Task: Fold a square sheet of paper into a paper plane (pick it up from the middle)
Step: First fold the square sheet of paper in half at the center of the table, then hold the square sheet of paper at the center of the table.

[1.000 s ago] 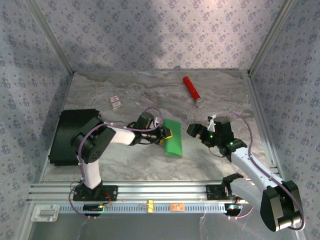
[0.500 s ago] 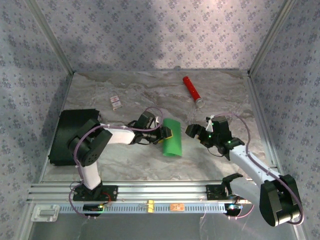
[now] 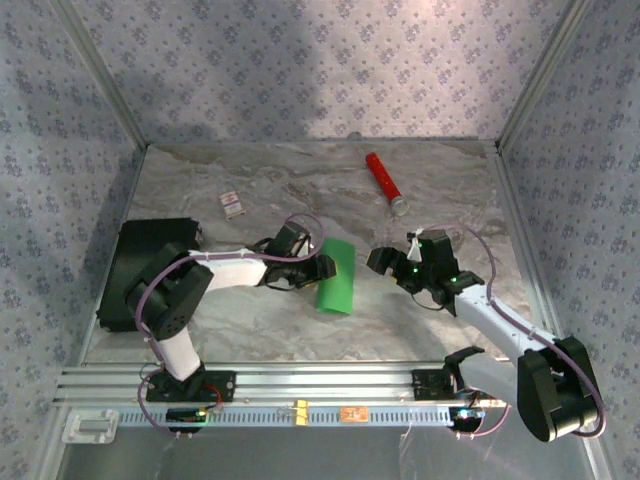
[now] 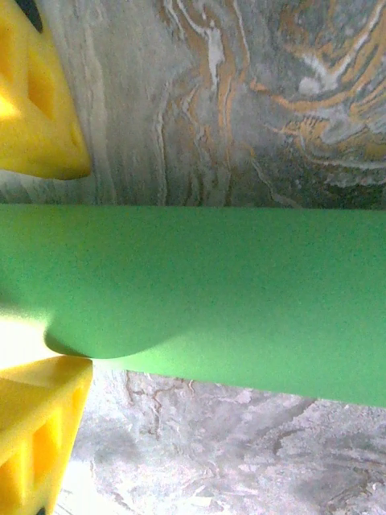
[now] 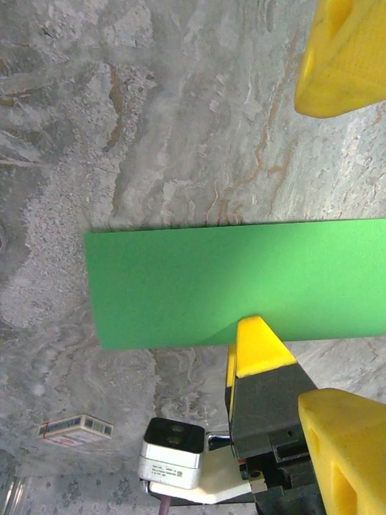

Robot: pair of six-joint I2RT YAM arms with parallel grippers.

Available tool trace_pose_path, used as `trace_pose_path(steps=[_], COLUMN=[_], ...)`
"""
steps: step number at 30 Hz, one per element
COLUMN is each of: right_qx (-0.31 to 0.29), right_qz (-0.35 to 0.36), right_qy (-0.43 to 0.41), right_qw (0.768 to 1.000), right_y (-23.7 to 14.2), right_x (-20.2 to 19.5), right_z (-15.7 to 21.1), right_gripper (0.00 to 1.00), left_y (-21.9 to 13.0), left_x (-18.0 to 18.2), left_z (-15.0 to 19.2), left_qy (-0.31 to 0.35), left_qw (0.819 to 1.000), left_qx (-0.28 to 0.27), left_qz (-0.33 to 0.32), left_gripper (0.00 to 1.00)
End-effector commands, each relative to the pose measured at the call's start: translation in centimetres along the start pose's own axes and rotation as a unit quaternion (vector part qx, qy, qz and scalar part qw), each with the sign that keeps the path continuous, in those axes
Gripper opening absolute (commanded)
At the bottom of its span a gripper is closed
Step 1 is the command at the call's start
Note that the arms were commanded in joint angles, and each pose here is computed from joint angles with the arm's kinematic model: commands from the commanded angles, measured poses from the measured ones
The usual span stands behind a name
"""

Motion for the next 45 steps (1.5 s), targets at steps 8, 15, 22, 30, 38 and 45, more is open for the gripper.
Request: trace_pose_path(steps=[8, 15, 22, 30, 38, 45], right_qx=[0.001, 0.016, 0.036, 0.052, 0.080, 0.093], right_qz=[-0.016, -0.027, -0.033, -0.034, -0.027, -0.024], right_qy=[-0.016, -0.014, -0.022, -0.026, -0.021, -0.017], right_qw=[1.000, 0.999, 0.999, 0.998, 0.996, 0.995], right_y=[0.4, 1.3, 2.6, 3.9, 5.5, 6.9], right_x=[1.3, 1.8, 2.7, 3.2, 3.2, 3.5], right_z=[-0.5, 0.0, 0.4, 1.0, 1.6, 2.0], right_gripper=[0.87, 0.77, 0.67, 0.60, 0.43, 0.34], left_y=[-1.6, -1.7, -2.0, -1.5, -1.0, -0.6], left_x=[-0.2, 1.0, 1.9, 1.9, 2.1, 2.9], left_z=[-1.2, -1.1, -1.3, -0.9, -0.8, -0.9], left_qy=[0.023, 0.026, 0.018, 0.032, 0.047, 0.039], left_qw=[0.999, 0.998, 0.998, 0.998, 0.996, 0.995], left_qx=[-0.029, -0.019, -0.021, -0.003, 0.018, 0.020], left_qz=[-0.026, -0.046, -0.055, -0.052, -0.071, -0.092], left_gripper=[0.53, 0.48, 0.47, 0.47, 0.49, 0.49])
Point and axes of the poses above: each hand's point on the last joint's axis, 136 mm out from that joint toward the fingers, its own y axis out along the fingers, its own x axis along the line the jaws close on, z = x × y, the point moved 1 cm from there along -y, back along the fingers, and after that the axes turned 6 degrees about -y, right-handed, at the moved point
